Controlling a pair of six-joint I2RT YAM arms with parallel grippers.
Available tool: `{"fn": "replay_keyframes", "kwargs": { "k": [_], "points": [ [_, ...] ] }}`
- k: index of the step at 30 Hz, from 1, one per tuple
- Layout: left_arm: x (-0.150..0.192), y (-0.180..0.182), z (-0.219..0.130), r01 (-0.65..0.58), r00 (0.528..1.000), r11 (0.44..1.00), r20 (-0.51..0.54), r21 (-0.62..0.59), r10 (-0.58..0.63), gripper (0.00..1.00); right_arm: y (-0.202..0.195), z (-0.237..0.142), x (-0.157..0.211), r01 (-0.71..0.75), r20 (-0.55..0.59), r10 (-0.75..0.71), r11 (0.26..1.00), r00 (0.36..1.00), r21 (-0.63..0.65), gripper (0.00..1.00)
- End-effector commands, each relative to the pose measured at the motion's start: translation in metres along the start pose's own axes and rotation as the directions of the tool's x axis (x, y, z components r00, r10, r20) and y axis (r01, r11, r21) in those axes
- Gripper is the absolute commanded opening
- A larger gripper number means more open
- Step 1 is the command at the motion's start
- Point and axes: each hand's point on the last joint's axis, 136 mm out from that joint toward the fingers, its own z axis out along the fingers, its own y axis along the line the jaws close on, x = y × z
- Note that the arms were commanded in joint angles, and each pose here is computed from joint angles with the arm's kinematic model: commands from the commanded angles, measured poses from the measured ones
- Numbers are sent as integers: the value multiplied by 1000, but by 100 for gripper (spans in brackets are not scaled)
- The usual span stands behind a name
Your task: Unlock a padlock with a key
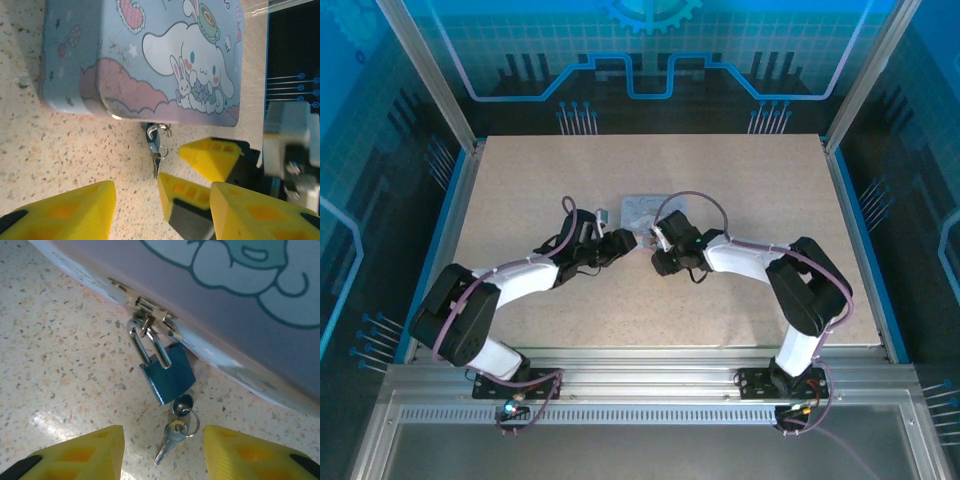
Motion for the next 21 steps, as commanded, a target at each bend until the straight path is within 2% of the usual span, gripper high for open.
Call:
{"fn": "replay_keyframes", "kwargs": {
  "k": [1, 14, 21],
  "points": [
    [5, 5, -11, 13, 1000, 1000, 2, -7, -13, 55, 1, 5, -7, 31, 5, -32, 999, 999, 30, 47],
    [16, 18, -20, 33, 999, 999, -2, -27, -34, 56, 0, 22, -10, 53, -18, -52, 997, 998, 57, 44],
    [14, 16, -19, 31, 1000, 999, 3, -26, -31, 56, 2, 26, -3, 65, -39, -63, 997, 997, 45, 30]
  ]
}}
